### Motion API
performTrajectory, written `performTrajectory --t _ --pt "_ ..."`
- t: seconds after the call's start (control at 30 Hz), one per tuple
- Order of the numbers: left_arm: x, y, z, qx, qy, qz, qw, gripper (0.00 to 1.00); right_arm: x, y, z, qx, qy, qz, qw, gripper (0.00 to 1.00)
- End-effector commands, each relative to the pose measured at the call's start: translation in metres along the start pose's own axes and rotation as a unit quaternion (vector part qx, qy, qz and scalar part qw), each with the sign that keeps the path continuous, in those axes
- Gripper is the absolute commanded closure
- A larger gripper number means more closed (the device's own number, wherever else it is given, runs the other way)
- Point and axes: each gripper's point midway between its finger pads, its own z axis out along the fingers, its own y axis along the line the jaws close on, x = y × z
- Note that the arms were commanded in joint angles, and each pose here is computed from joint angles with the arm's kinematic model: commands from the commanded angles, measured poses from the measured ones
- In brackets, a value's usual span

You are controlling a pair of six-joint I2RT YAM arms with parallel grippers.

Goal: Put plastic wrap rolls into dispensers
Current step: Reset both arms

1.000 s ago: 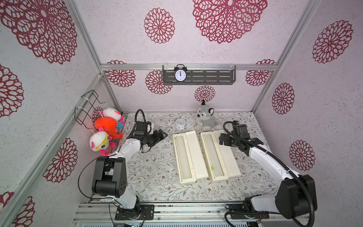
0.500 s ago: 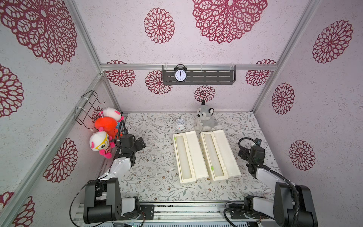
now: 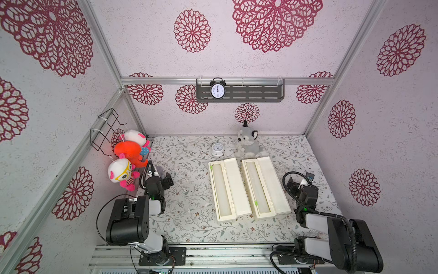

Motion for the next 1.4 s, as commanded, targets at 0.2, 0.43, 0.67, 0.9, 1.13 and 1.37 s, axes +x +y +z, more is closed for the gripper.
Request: performTrajectory --t 0.2,0.43,0.67,0.9,1.13,1.37 --pt "-0.044 -0.006 0.005 -0.005 -0.064 0.005 0.998 0.02 -0.031 0.015 0.02 -0.018 -0.024 -0.017 0.999 0.01" --pt "-0.044 -0.005 0.005 -0.007 -0.066 0.007 0.998 0.02 -0.032 0.029 0.021 -0.056 -0.026 -0.016 0.998 0.01" --pt "-0.044 -0.005 0.005 -0.007 -0.066 0.007 0.998 0.02 -0.019 0.036 0.022 -0.071 -0.06 -0.015 0.996 0.01" --pt "-0.044 -0.005 0.005 -0.008 -0.066 0.008 0.998 0.02 -0.015 0.03 0.03 -0.037 -0.039 -0.015 0.998 0.01" --pt "-0.045 -0.006 0.005 -0.009 -0.067 0.008 0.998 0.02 -0.016 0.034 0.03 -0.038 -0.041 -0.024 0.998 0.01" --pt "-0.044 -0.008 0.006 -0.011 -0.064 0.017 0.998 0.02 -0.014 0.036 0.033 -0.035 -0.034 -0.031 0.998 0.01"
